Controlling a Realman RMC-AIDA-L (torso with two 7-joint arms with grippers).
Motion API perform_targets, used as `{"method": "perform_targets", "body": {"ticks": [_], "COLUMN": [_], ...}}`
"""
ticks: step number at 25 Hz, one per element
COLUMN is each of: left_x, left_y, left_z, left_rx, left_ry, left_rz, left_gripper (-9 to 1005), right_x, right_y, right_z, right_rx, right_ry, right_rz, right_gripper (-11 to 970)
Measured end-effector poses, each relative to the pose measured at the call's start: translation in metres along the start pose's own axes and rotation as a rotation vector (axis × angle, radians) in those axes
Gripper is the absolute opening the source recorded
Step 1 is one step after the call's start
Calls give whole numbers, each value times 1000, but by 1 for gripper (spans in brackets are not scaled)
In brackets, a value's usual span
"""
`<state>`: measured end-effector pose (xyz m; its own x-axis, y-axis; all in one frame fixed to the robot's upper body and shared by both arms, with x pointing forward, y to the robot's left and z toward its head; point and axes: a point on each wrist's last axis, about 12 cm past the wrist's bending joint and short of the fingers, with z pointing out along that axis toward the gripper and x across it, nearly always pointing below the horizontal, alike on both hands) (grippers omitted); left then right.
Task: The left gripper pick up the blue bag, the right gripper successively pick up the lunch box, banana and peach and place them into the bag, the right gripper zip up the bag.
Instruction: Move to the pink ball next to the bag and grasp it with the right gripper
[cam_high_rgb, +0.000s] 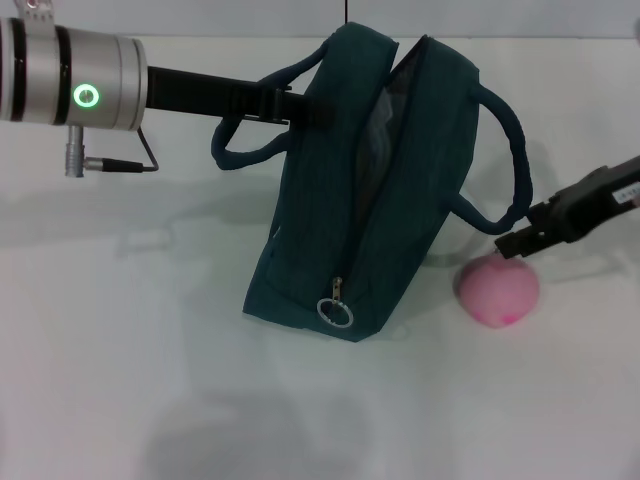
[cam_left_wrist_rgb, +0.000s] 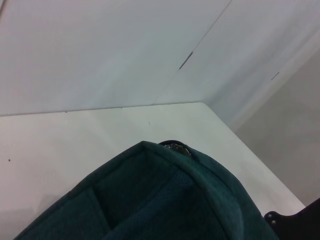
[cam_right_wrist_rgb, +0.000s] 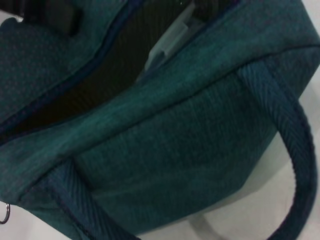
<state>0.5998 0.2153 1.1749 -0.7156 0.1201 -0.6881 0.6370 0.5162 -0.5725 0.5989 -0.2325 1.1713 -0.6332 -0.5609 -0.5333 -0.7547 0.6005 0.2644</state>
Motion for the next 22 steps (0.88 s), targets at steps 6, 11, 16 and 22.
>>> {"method": "perform_targets", "body": {"ticks": [6, 11, 16, 22], "left_x": [0, 1, 1, 2], "left_y": [0, 0, 0, 1], "left_z": [0, 0, 0, 0], "left_rx": [0, 0, -1, -1], "left_ry": [1, 1, 1, 1], "left_rz": [0, -1, -3, -1], "left_gripper": [54, 54, 54, 55], "right_x": [-8, -7, -8, -9], "right_y": [3, 4, 4, 3], "right_z": [16, 26, 28, 30], "right_rx": [-48, -76, -65, -44], "right_ry": [74, 115, 129, 139], "right_rz": [25, 41, 28, 16], "right_gripper": [684, 670, 656, 640]}}
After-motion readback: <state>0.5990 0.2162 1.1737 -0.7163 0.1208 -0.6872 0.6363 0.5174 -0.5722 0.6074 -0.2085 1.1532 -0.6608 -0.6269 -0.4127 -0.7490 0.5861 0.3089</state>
